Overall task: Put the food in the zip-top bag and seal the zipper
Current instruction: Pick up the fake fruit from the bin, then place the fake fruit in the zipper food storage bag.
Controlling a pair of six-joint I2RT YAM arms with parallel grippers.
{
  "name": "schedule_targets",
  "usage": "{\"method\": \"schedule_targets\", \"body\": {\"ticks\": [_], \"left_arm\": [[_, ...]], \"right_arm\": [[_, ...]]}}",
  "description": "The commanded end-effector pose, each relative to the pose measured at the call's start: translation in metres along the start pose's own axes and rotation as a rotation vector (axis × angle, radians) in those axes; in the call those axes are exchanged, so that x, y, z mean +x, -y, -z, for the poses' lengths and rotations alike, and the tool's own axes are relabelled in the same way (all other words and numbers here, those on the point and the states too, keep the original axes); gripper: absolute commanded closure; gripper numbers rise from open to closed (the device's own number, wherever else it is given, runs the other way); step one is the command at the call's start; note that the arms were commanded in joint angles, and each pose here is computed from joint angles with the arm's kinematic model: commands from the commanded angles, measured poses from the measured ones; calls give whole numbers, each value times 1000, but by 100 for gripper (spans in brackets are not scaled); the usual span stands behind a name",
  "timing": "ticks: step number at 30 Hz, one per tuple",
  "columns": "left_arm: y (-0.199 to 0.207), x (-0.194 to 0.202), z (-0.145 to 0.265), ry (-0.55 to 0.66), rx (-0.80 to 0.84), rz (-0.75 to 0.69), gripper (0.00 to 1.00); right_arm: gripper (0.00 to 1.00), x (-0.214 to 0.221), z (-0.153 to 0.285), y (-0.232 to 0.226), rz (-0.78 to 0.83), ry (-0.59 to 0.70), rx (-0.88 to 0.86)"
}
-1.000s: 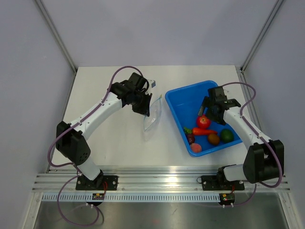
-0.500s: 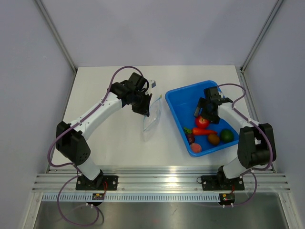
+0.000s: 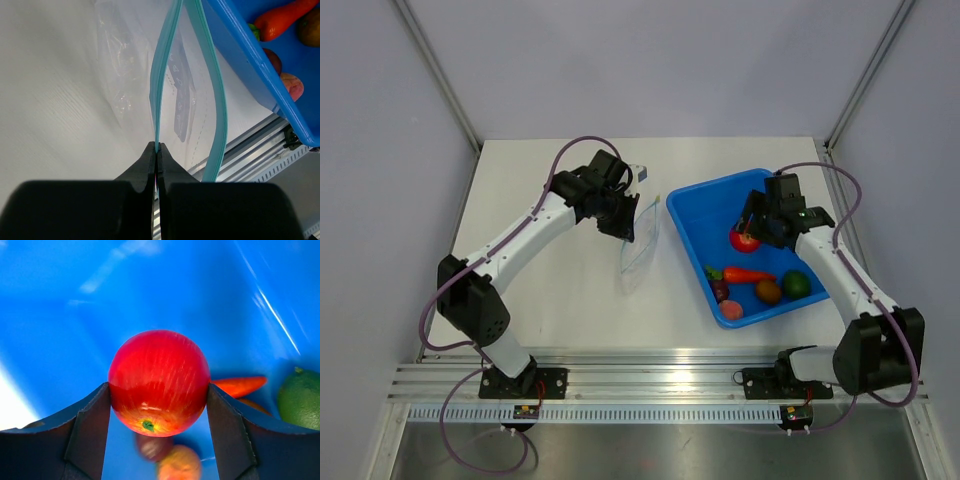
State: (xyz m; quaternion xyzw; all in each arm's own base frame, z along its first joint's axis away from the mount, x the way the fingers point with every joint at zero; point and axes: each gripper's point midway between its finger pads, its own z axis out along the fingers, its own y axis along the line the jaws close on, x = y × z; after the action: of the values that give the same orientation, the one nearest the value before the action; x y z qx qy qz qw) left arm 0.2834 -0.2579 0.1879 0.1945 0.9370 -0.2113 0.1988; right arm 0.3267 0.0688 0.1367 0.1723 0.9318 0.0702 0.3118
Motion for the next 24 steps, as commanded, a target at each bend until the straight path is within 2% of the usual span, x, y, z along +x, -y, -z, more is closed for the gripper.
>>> {"method": "schedule_targets", "body": {"ticks": [1, 4, 6, 9, 16, 24], "left_arm": [[10, -20, 6, 64, 25, -11, 100], [11, -21, 4, 63, 31, -7, 100], [12, -21, 3, 63, 38, -3, 100], [15, -22, 2, 69, 53, 9, 100], [43, -29, -10, 75, 142, 56, 100], [50, -33, -9, 82, 152, 55, 100]], "right_arm": [[52, -34, 64, -56, 16, 118, -250], [52, -41, 100, -102, 48, 177, -375], [52, -32, 123, -149, 100, 185, -498], [52, -23, 141, -190, 116, 168, -629], [52, -9, 148, -221, 111, 104, -754], [52, 11, 138, -234, 88, 46, -811]]}}
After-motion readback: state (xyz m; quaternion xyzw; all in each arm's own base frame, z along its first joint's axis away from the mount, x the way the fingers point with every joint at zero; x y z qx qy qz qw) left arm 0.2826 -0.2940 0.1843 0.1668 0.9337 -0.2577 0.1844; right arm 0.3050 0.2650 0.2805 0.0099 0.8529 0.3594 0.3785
